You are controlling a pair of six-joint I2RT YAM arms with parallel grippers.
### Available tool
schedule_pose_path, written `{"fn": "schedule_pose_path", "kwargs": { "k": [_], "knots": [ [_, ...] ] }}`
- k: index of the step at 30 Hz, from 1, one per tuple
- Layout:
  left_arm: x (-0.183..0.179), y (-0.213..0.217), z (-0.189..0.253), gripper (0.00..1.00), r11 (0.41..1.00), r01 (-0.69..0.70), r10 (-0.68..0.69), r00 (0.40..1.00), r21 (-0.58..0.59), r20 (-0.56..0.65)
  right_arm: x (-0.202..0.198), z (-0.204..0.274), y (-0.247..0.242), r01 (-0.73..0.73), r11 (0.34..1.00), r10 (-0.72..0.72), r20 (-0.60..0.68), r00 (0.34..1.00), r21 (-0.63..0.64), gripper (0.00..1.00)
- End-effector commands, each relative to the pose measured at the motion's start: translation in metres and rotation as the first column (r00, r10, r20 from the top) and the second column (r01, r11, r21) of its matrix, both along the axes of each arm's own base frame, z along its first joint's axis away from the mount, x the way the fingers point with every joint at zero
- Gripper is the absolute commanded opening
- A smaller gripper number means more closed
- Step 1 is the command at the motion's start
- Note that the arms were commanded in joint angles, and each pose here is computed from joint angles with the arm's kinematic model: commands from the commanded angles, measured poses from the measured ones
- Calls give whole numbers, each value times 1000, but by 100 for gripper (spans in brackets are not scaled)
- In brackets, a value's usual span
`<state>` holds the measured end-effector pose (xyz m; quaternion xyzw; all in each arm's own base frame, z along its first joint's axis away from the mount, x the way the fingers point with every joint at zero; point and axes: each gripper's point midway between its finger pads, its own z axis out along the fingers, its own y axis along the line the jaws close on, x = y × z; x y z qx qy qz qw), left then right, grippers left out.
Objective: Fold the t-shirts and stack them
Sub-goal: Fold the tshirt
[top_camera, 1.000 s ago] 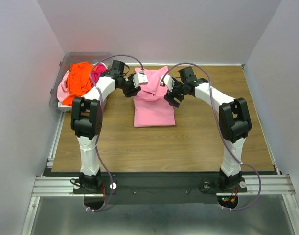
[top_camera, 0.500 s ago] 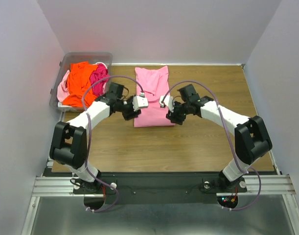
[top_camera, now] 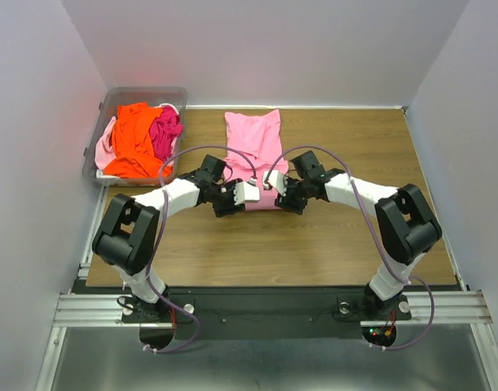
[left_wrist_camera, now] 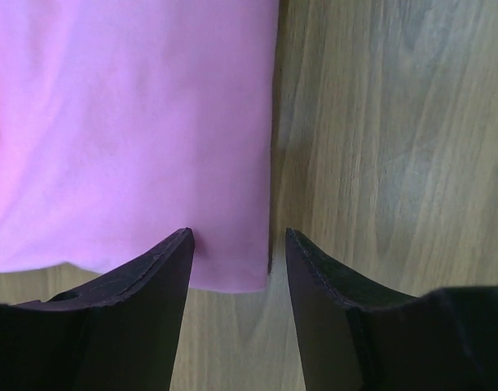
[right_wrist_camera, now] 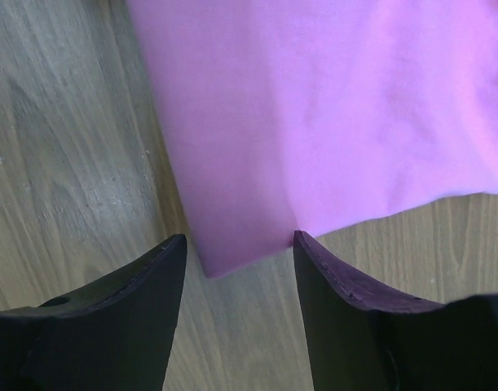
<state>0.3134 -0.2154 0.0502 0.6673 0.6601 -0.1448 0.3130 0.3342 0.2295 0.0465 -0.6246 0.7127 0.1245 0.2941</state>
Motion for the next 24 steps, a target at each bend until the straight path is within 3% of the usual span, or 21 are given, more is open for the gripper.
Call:
{"fn": "schedule_pose_path", "kwargs": {
  "k": [1, 4, 5, 6, 8, 9, 10, 15, 18, 24],
  "knots": [
    [2, 8, -19, 60, 998, -2, 1, 1000, 67, 5, 3, -13, 4, -19, 1000, 20, 41, 999, -13, 60],
    [4, 13, -28, 57, 995, -21, 21, 1000, 94, 4, 4, -20, 3, -11, 1000, 12, 51, 999, -25, 54],
    [5, 13, -32, 52, 995, -23, 23, 1000, 99, 2, 3, -22, 3, -12, 999, 13, 50, 999, -30, 51],
    [6, 15, -34, 47, 993, -31, 30, 1000, 113, 3, 5, -22, 3, -6, 999, 8, 58, 998, -32, 40],
    [9, 16, -33, 28, 992, -47, 47, 999, 120, 3, 6, -20, 4, 4, 1000, -2, 58, 998, -27, 30],
    [10, 17, -28, 11, 992, -48, 46, 999, 118, 12, 9, -12, 5, 10, 1000, -9, 76, 997, -17, 24],
    [10, 15, -22, 3, 993, -47, 46, 999, 109, 13, 11, -5, 6, 28, 1000, -27, 82, 996, -3, 2],
    [19, 3, 42, 0, 998, -48, 49, 998, -27, 27, 24, 53, 10, 83, 994, -94, 171, 981, 73, 1],
    [17, 3, 72, 0, 998, -30, 33, 998, -57, 54, 18, 77, 10, 90, 991, -105, 159, 982, 99, 1],
    [-16, 6, 92, 0, 998, 28, -25, 999, -64, 47, -15, 99, 0, 65, 993, -76, 103, 992, 103, 1]
  ]
}}
